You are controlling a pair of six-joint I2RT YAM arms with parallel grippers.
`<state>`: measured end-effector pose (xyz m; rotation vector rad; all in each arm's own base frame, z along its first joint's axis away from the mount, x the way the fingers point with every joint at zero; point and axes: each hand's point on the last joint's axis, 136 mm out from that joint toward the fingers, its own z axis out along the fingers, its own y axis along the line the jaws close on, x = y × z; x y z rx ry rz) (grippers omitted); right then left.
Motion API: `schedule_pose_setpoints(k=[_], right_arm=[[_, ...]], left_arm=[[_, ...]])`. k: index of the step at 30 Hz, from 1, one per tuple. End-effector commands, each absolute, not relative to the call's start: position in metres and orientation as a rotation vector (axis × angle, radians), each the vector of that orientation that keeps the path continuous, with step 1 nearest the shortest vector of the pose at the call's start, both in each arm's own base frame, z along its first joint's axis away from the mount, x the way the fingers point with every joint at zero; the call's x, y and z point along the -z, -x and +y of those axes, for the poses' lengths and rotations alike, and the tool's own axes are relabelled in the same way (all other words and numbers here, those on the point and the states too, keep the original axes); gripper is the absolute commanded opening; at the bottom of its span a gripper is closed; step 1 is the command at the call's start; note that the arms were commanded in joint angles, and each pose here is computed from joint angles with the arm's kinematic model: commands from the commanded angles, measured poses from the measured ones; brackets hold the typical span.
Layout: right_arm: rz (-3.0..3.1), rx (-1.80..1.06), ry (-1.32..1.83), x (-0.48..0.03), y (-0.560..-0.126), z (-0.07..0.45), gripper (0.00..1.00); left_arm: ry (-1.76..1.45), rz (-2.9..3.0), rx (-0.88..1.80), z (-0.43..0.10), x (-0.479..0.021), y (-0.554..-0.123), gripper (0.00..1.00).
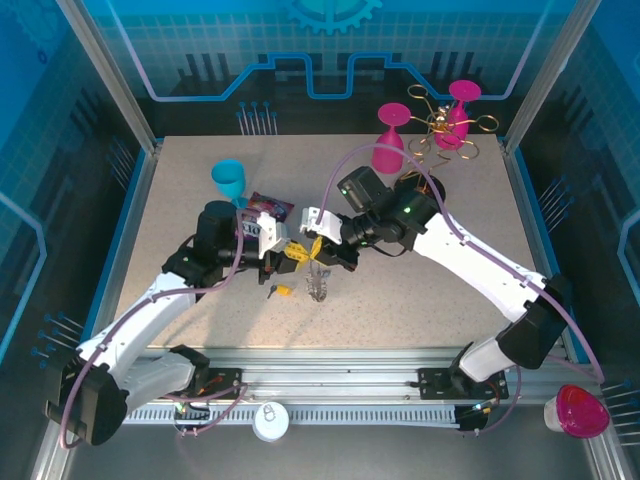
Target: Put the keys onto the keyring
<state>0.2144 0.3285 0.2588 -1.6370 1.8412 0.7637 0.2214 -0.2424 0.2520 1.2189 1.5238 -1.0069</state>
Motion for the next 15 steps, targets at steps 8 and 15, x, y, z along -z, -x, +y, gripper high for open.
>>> schedule_pose_setpoints(k=[8, 15], right_arm=[[1.480, -0.920, 1.188, -0.297, -0.223, 0.300, 0.34], [1.399, -0.998, 1.112, -0.286, -0.221, 0.305, 0.29]], left_arm=[[-1.057, 1.334, 1.062, -0.247, -0.292, -0.227, 0.00], [-1.023, 1.343, 1.126, -0.247, -0.295, -0.221, 0.00]])
